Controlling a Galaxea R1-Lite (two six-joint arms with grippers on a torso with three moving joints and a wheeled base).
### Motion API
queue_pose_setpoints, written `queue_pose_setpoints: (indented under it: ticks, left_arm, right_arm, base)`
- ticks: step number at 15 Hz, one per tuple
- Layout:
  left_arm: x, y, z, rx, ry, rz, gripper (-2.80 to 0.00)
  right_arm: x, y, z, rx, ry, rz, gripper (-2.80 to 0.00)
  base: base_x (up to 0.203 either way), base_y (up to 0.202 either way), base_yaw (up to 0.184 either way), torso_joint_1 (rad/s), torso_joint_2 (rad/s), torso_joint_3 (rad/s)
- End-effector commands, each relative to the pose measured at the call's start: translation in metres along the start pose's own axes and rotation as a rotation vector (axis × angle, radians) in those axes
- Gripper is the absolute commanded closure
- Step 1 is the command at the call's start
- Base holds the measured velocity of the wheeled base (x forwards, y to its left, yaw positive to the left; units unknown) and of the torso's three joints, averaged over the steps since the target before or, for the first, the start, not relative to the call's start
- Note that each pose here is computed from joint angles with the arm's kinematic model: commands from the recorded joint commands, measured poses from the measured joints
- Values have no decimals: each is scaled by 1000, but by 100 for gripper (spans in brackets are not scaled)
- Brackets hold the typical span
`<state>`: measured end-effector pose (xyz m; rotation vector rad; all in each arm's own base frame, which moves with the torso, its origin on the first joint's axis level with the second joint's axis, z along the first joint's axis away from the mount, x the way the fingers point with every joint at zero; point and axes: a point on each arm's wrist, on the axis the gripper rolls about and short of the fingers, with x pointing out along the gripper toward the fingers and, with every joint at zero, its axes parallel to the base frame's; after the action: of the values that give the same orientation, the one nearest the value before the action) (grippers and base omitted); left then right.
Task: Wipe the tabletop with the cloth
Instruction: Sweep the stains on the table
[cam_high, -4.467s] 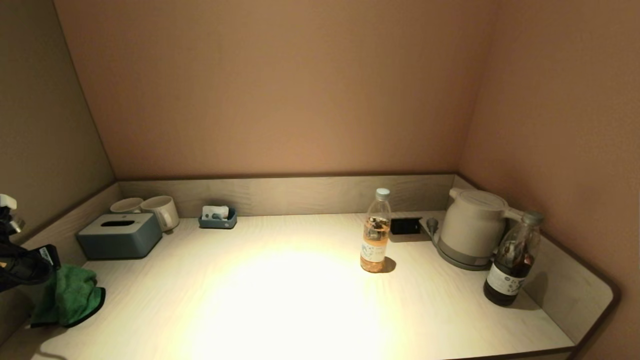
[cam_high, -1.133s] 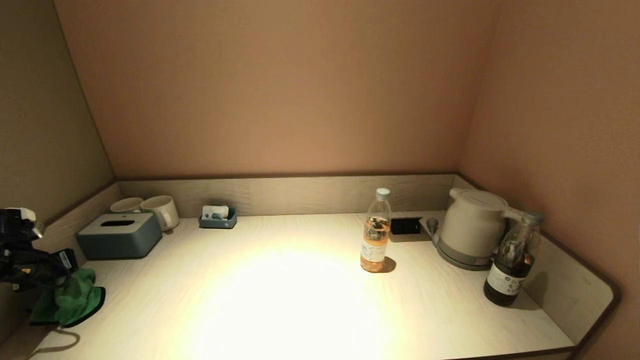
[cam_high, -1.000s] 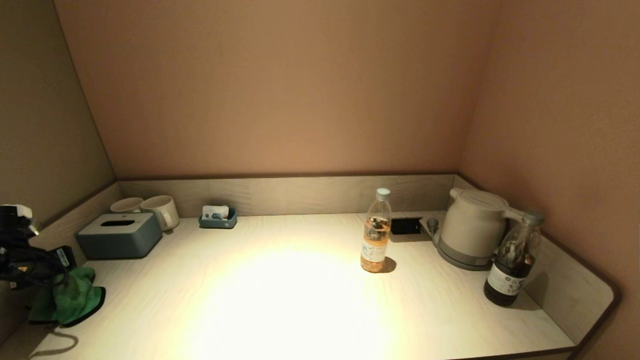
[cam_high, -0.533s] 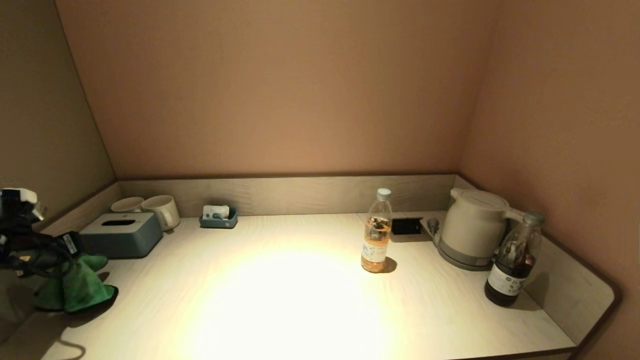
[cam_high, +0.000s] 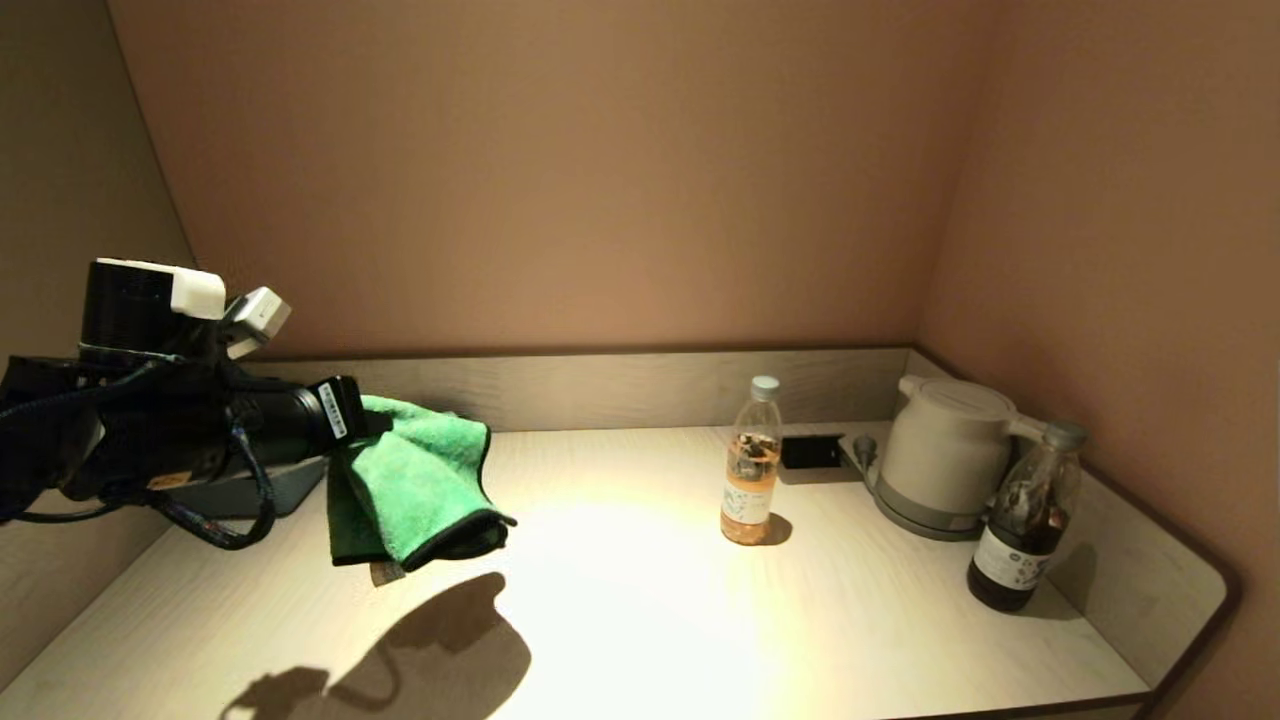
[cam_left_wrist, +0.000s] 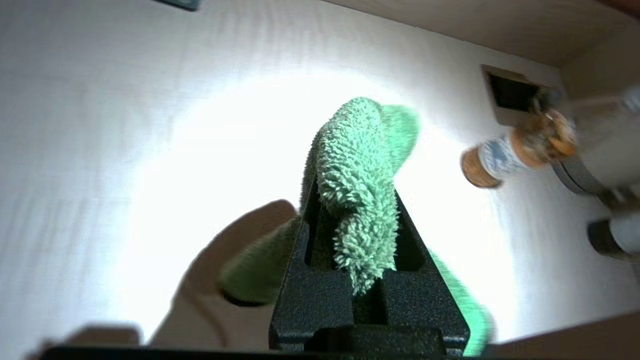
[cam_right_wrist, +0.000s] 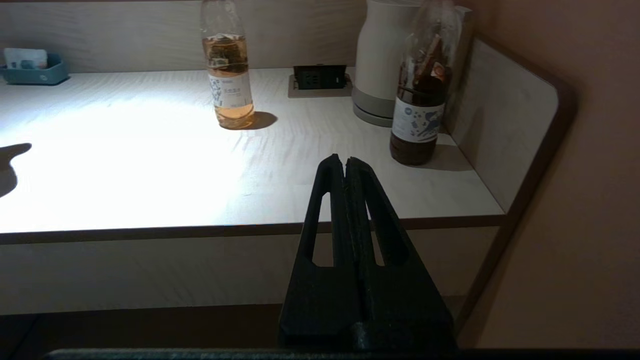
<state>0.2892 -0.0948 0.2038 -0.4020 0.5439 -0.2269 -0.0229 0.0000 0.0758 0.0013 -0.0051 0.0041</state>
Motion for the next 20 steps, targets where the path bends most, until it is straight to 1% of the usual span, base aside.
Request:
queue_pose_setpoints:
  ticks: [1,3,5,6,7,8,10,11,12,13,18,19,20]
  left_arm:
    - [6,-16,-8,27,5,-55,0]
    - [29,-15,-18,32,23,-55,0]
    - [33,-17,-20,36,20,-64,0]
    - [43,-19,-29,45,40,-67,0]
    - [62,-23,-46,62,79,-57,0]
    - [75,-32,-63,85,101,-58,0]
    - [95,-48,-90,129,105,-43,0]
    - [97,-57,-97,145,101,-56,0]
    - [100,-63,-102,154,105,-65,0]
    - [100,-64,-103,154,105,-66,0]
    - [117,-67,-125,180,155,-52,0]
    - [117,-68,-126,185,155,-51,0]
    - [123,-68,-135,214,171,-35,0]
  right_arm:
    - [0,0,0,0,1,1,0]
    - [0,0,0,0,1,1,0]
    - [0,0,0,0,1,1,0]
    - [0,0,0,0,1,1,0]
    - [0,0,0,0,1,1,0]
    - [0,0,0,0,1,1,0]
    - [0,0,0,0,1,1,0]
    - [0,0,0,0,1,1,0]
    - [0,0,0,0,1,-1,0]
    - [0,0,0,0,1,1,0]
    - [0,0,0,0,1,1,0]
    - [0,0,0,0,1,1,0]
    - [0,0,0,0,1,1,0]
  base:
    - [0,0,0,0,0,0]
    - [0,0,0,0,0,0]
    - [0,0,0,0,0,0]
    - [0,0,0,0,0,0]
    - [0,0,0,0,0,0]
    - [0,0,0,0,0,0]
    - [0,0,0,0,0,0]
    - [0,0,0,0,0,0]
    - [0,0,0,0,0,0]
    - [0,0,0,0,0,0]
    - [0,0,0,0,0,0]
    - [0,0,0,0,0,0]
    - [0,0,0,0,0,0]
